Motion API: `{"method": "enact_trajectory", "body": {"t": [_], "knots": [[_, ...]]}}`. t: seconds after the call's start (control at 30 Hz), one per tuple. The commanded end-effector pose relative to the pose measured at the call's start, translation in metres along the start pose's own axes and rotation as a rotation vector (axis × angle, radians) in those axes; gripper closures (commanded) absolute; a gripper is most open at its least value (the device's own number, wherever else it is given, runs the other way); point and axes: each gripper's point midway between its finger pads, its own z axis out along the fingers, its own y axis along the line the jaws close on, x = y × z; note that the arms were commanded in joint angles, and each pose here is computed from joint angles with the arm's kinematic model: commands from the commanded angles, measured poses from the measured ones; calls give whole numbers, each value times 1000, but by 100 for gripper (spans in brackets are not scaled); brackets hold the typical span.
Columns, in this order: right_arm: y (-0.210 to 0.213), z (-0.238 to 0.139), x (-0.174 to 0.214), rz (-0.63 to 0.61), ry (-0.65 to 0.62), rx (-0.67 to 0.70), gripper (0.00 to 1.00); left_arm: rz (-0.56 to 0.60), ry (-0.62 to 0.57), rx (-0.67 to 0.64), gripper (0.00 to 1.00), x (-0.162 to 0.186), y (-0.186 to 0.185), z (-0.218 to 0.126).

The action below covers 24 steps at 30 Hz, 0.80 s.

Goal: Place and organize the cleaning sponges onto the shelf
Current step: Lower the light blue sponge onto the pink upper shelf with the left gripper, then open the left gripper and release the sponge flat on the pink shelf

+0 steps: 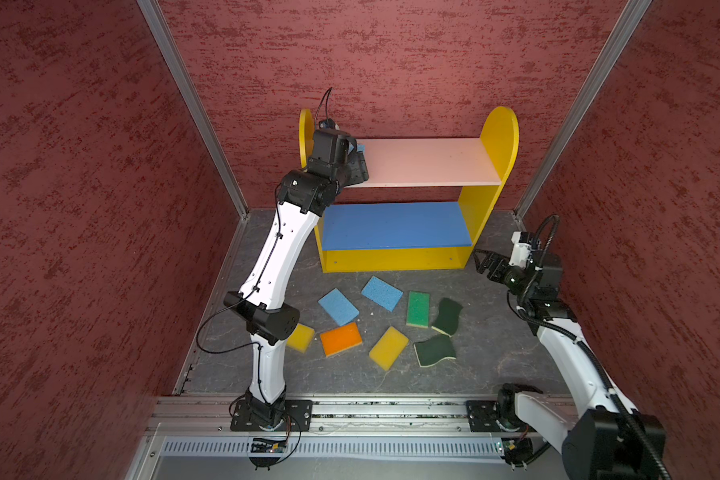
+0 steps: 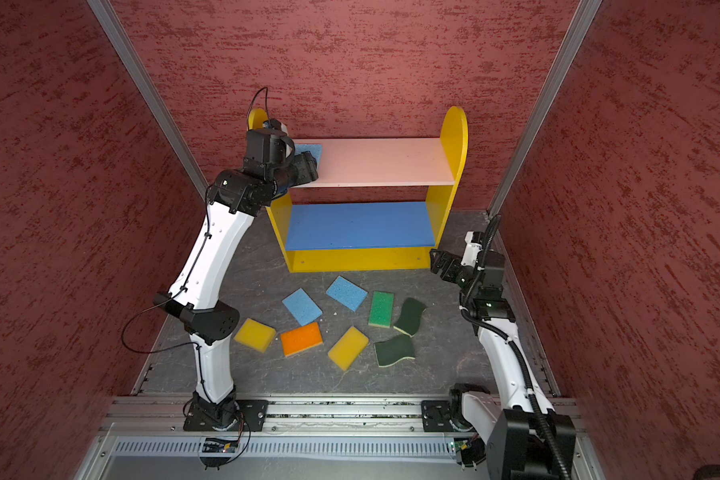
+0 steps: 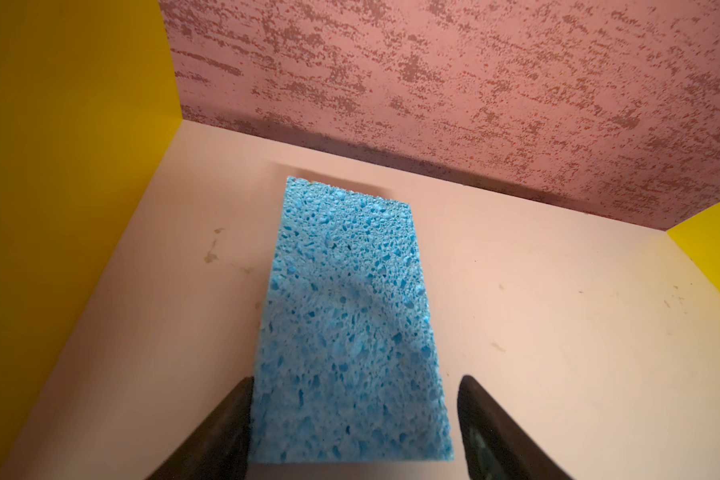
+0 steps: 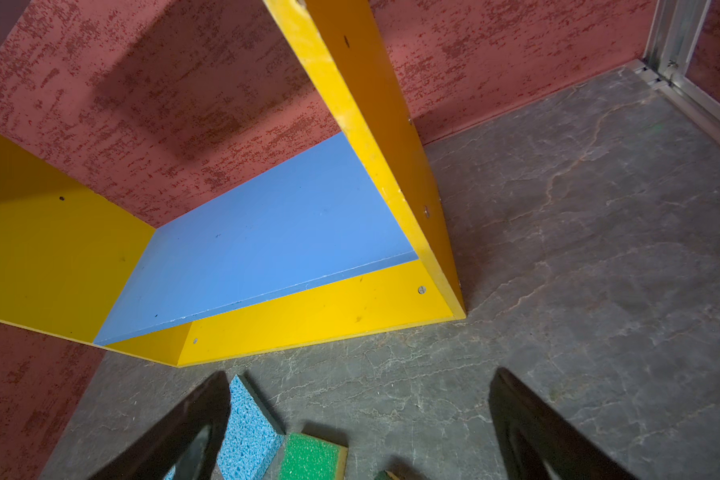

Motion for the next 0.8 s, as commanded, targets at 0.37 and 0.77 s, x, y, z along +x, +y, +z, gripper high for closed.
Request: {"method": "enact_trajectory", "body": {"t": [0.37,0.77], "knots": [[11,-3,-14,-35,-38,-33,2,-62,49,112,26,4,-16,-7],[12,-6,-15,-35,-47,-30,1,-101,-10,114,25,-12,-4,-29]]}}
